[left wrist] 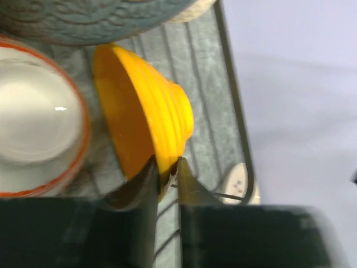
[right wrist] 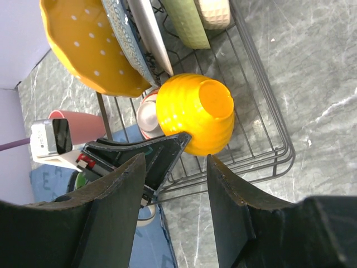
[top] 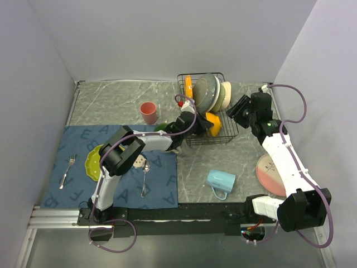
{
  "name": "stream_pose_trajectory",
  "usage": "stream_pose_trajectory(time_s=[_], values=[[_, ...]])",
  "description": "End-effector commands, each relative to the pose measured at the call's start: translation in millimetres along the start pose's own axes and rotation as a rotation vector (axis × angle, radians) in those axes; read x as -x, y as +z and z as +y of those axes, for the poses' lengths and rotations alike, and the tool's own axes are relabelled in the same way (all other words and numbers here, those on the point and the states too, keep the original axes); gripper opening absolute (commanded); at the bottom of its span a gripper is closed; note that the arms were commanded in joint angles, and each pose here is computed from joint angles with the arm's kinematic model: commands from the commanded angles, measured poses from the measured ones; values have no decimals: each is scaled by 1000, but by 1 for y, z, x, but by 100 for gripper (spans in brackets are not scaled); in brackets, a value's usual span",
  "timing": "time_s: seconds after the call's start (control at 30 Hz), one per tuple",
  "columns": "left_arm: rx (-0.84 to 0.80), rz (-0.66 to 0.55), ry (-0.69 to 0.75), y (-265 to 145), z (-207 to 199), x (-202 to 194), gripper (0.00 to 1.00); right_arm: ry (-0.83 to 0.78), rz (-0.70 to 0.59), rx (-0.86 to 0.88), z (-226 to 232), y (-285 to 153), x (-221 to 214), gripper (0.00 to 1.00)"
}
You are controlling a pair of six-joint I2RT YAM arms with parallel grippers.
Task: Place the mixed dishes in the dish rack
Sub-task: Place the bowl upside down on the dish rack
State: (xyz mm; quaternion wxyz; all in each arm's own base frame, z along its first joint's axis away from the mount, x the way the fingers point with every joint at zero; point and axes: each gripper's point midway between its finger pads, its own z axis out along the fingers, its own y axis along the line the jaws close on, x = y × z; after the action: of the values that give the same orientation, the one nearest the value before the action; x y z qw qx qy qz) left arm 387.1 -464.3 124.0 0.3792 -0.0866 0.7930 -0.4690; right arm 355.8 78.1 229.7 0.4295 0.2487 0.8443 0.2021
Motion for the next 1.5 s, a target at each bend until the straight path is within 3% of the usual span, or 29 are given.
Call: stream_pose_trajectory(time_s=[0.0, 0.3, 0.77, 1.47], values=[[-47, -33, -6, 3, -12, 9, 3, -10, -55, 4, 2, -11, 15, 55], [-118, -65, -27, -13, -30, 23, 1, -9, -80, -1, 0, -17, 19, 54], [-400, -127, -61, -37, -76, 50, 1, -15, -88, -2, -2, -22, 20, 54], [-501, 86, -2, -5, -92, 3, 1, -4, -101, -18, -12, -25, 21, 53]])
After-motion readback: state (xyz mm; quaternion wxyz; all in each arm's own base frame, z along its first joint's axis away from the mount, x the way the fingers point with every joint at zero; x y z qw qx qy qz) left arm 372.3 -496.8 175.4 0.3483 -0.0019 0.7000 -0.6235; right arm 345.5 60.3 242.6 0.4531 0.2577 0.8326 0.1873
